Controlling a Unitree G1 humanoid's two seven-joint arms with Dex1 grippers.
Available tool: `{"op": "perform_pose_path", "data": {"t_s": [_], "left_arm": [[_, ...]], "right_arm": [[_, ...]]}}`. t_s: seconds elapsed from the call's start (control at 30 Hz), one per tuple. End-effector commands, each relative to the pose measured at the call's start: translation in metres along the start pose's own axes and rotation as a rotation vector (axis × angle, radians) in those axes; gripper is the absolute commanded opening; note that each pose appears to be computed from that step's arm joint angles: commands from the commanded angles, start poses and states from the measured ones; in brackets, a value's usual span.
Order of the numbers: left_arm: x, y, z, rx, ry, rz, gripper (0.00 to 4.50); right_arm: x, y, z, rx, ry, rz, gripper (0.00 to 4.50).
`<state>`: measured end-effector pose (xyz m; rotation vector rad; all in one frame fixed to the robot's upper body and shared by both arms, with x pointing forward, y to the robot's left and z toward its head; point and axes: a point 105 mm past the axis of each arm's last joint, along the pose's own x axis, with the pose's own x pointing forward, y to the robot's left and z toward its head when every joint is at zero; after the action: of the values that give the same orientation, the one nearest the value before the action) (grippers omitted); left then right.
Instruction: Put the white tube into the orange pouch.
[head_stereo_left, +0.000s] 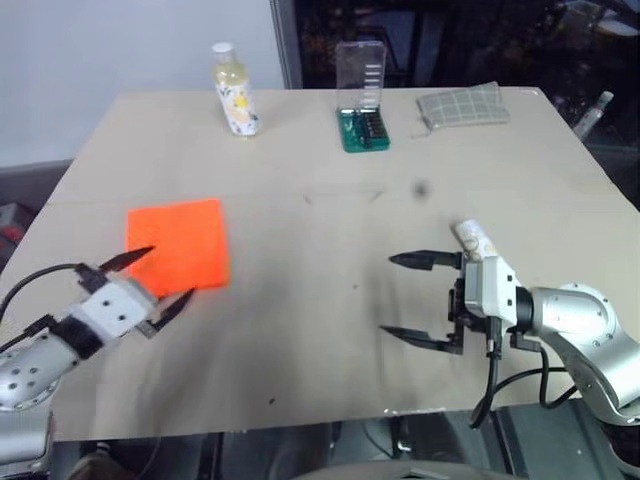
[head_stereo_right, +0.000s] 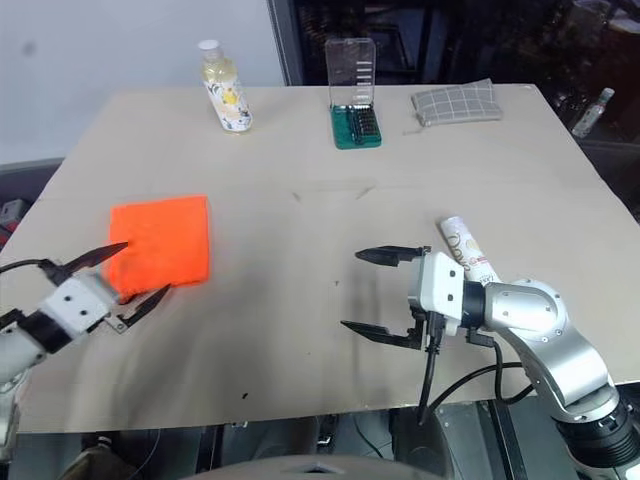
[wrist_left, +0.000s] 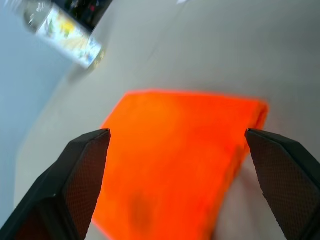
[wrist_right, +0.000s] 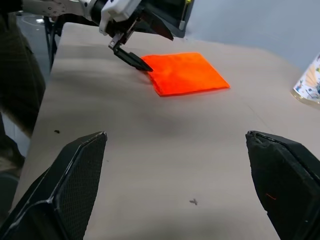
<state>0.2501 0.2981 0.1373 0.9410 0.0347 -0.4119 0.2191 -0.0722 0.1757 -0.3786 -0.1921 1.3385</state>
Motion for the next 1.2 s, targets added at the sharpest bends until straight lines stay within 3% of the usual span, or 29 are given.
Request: {"op": "perform_pose_path", "data": {"t_s": [0.03, 0.27, 1.2], "left_arm": [[0.010, 0.002, 0.015, 0.037, 0.008, 0.033, 4.47], [0.014, -0.011, 0.030, 0.061, 0.037, 0.021, 4.47], [0.006, -0.011, 0.008, 0.147, 0.254, 0.087, 4.47]], "right_arm": [[0.003, 0.002, 0.017, -0.046, -0.043, 0.008, 4.50], [-0.001, 0.003, 0.020, -0.049, -0.033, 0.010, 4.50], [-0.003, 0.004, 0.019, -0.046, -0.028, 0.035, 4.50]]}}
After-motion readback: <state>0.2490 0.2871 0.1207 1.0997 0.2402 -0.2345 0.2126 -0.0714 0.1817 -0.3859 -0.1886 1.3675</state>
